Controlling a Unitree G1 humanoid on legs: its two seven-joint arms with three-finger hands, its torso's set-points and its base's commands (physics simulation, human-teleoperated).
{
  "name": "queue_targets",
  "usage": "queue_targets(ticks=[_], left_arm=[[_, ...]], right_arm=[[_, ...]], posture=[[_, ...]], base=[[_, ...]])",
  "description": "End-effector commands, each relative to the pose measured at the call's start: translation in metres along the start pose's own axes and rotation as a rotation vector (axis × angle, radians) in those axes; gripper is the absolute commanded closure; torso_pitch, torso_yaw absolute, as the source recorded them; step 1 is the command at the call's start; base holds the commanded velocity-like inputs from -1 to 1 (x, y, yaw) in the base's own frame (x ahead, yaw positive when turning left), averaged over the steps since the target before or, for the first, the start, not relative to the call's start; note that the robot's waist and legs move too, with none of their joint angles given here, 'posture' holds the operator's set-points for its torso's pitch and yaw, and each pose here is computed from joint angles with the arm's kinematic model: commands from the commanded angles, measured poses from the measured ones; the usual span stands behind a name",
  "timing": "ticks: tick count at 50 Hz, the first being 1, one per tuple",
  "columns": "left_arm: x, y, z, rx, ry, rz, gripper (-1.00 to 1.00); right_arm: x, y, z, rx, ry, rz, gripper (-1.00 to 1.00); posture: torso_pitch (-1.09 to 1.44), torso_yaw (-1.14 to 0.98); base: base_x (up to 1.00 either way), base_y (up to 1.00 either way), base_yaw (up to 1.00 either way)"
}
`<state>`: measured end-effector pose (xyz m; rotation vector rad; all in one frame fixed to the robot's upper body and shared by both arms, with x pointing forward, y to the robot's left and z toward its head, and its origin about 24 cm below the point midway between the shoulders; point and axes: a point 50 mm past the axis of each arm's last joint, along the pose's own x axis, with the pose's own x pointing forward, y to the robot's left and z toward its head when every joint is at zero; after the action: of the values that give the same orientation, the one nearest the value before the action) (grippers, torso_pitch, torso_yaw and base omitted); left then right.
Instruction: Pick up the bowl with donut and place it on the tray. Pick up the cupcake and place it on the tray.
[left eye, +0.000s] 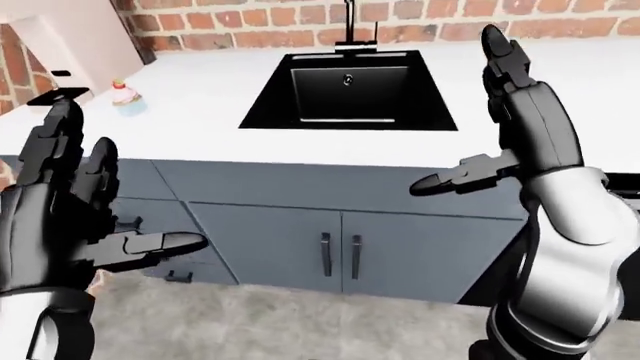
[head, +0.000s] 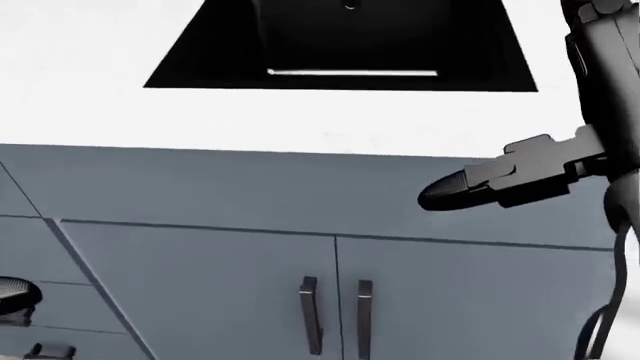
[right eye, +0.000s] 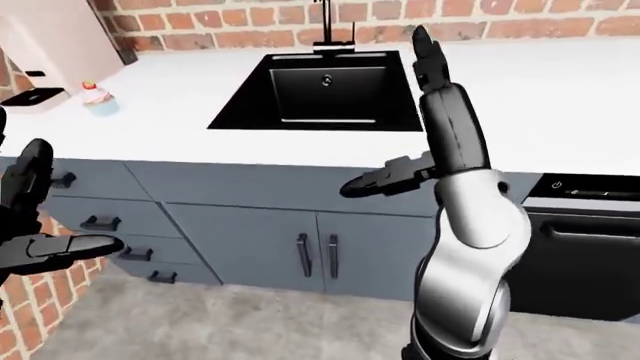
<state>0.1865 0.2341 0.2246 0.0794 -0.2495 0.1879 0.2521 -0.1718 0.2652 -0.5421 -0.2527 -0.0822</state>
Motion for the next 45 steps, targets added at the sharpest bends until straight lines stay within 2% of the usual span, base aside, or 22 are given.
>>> queue_targets(ticks=[1,25,45], left_arm=[[-0.0022,-0.0025,0.0119,0.013,-0.085,-0.014,-1.00],[-0.0037,-0.0011,0.0127,0.012,-0.086,-0.011,-1.00],[-0.0036,-0.0005,0.0113,0.013,-0.085,-0.009,-1.00]], right_arm=[[-0.0039,-0.0100,0.0122,-0.024,-0.074,-0.073,-1.00],[-0.0025,-0.0079,0.0090,-0.015,-0.072,-0.071,-1.00],[-0.0029,-0.0058,0.0085,-0.017,-0.064,-0.071,-1.00]], posture=[[0.00,0.00],[0.00,0.00],[0.00,0.00]], base=[[0.00,0.87,0.00],[-0.04,0.80,0.00],[0.00,0.29,0.00]])
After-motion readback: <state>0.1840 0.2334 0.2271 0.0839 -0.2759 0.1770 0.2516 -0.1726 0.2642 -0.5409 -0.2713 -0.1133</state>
